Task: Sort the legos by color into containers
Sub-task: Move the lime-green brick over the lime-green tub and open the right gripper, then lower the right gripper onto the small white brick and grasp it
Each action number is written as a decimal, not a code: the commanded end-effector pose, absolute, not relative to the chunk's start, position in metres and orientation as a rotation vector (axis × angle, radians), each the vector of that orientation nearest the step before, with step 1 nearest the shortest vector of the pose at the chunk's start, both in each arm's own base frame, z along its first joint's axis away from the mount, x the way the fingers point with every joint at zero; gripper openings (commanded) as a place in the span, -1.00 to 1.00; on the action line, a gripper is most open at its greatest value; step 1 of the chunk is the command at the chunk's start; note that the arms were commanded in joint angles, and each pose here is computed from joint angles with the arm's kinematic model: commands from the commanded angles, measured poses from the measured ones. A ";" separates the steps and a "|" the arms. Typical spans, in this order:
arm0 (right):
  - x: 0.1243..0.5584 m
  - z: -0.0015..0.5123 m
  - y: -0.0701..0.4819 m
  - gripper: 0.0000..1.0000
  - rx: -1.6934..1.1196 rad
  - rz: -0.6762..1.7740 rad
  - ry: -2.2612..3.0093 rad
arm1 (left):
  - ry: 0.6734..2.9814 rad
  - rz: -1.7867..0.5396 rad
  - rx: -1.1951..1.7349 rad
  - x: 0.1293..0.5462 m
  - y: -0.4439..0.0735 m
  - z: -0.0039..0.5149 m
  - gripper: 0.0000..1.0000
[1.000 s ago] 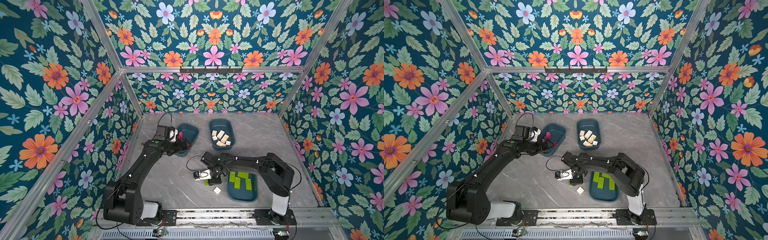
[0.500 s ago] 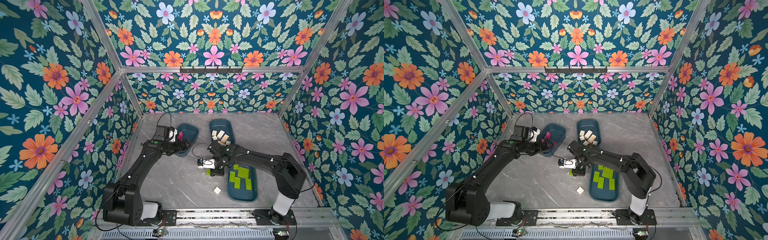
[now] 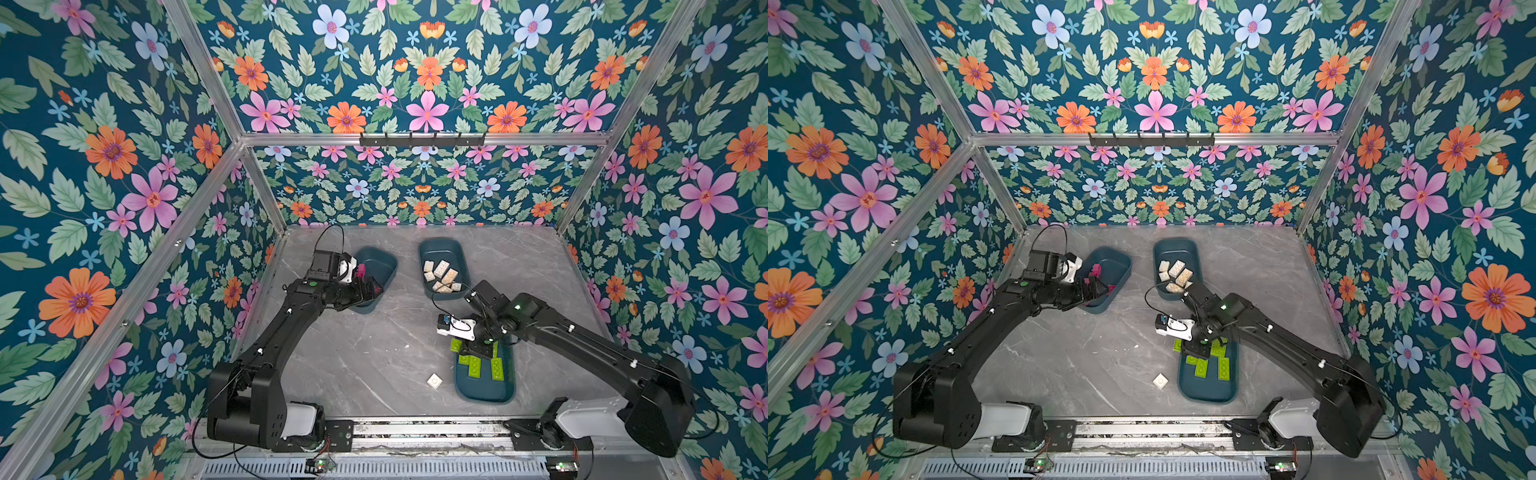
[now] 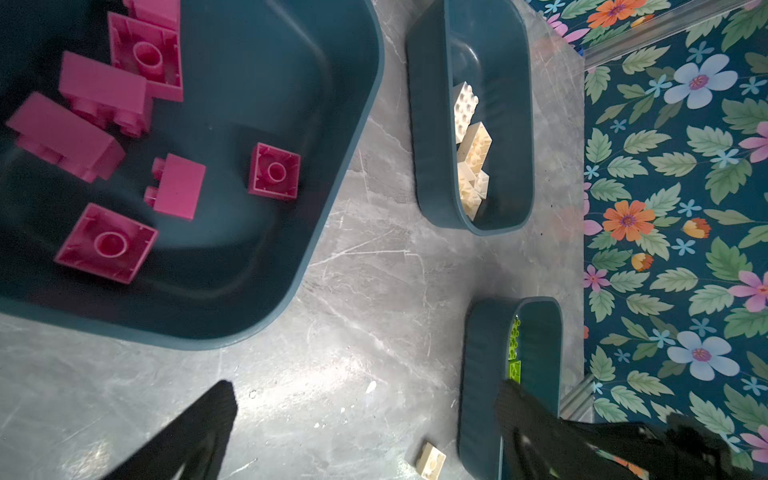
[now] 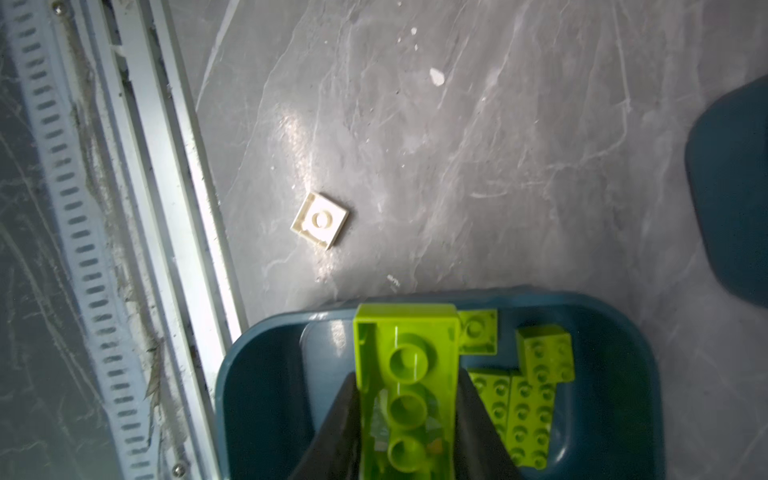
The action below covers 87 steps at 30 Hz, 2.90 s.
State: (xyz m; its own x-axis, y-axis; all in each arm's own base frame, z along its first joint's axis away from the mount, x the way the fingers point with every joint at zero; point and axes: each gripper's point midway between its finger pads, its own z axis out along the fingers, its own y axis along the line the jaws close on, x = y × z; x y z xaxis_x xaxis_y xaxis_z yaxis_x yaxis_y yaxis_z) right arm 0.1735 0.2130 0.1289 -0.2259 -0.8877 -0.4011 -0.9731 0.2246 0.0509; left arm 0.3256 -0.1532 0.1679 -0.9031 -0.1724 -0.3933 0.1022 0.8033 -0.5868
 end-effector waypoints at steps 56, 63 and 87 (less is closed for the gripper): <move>0.141 0.020 0.290 -0.02 -1.501 -0.006 2.733 | 2.584 -0.817 -0.036 0.315 -0.146 0.159 1.00; 0.144 0.034 0.295 -0.06 -1.483 0.016 2.702 | 2.588 -0.815 -0.036 0.315 -0.146 0.158 1.00; 0.134 0.036 0.319 0.19 -1.640 0.196 2.573 | 2.595 -0.800 -0.040 0.311 -0.143 0.155 0.99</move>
State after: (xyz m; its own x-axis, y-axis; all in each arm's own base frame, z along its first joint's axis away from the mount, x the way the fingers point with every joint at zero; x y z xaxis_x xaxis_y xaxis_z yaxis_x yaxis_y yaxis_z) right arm 0.1341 0.3153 0.0396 -0.4423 -0.8855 -0.1426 -0.8968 0.4388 0.0568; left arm 0.3115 -0.1451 0.1559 -0.9108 -0.1545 -0.3828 0.0915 0.8287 -0.5522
